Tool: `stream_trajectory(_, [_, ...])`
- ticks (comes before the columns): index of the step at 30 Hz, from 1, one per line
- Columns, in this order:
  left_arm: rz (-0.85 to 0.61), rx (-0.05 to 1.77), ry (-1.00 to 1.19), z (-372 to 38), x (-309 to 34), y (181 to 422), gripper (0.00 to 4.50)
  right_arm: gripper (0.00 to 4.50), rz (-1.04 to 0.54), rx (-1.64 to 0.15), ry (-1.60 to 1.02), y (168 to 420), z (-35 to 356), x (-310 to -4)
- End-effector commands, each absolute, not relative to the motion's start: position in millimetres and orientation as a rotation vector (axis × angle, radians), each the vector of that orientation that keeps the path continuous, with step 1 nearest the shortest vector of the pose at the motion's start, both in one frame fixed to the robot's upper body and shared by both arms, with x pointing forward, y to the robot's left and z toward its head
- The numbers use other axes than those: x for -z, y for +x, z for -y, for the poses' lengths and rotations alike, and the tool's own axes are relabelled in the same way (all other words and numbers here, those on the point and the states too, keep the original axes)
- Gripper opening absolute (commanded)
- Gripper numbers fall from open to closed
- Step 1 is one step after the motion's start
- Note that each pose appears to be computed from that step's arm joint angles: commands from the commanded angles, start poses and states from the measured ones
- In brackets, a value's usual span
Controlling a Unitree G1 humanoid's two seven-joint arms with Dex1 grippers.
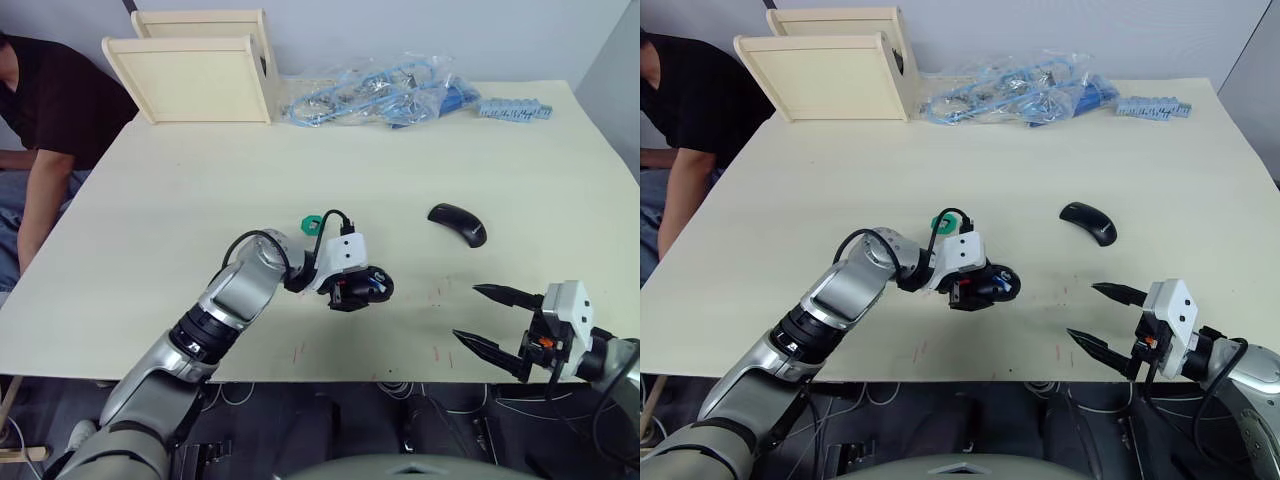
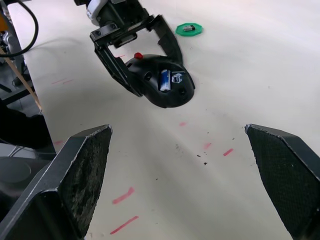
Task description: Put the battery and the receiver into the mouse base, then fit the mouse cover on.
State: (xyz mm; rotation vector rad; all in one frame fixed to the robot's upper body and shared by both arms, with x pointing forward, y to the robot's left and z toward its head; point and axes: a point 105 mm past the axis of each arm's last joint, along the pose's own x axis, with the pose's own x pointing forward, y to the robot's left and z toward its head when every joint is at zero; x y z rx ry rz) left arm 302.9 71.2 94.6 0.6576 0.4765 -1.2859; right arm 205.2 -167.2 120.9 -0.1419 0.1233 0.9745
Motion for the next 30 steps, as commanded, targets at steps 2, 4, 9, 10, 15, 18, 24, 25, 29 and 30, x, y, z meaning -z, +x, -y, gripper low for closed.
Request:
stream_trajectory(2, [-0.368,1.257,0.562,-88,-126,298,4.46,4.50,-0.071,-0.971,-0.149,205,166,-126])
stream_trajectory(4, [-0.361,1.231,0.520,-99,-132,294,4.46,4.50,-0.050,-0.942,-0.176,208,170,-125])
stream_trajectory(9, [-0.321,1.148,0.408,-133,-145,282,4.46,4.50,0.034,-0.881,-0.188,216,174,-127])
stream_trajectory(10, [-0.318,1.109,0.370,-144,-147,280,4.46,4.50,0.051,-0.873,-0.181,217,175,-127])
stream_trajectory(15, [-0.294,0.991,0.286,-177,-153,269,4.46,4.50,0.066,-0.918,-0.133,220,187,-127])
stream_trajectory(18, [-0.294,0.907,0.236,-189,-153,268,4.46,4.50,0.068,-0.938,-0.133,221,196,-127])
stream_trajectory(24, [-0.254,0.707,0.148,-213,-156,278,4.46,4.50,0.082,-0.927,-0.128,225,211,-128])
stream_trajectory(25, [-0.242,0.662,0.147,-219,-157,283,4.46,4.50,0.089,-0.939,-0.129,226,209,-131])
stream_trajectory(29, [-0.199,0.551,0.121,-216,-161,293,4.46,4.50,0.097,-0.949,-0.108,227,209,-138])
stream_trajectory(30, [-0.194,0.541,0.117,-212,-162,293,4.46,4.50,0.098,-0.948,-0.111,228,209,-140])
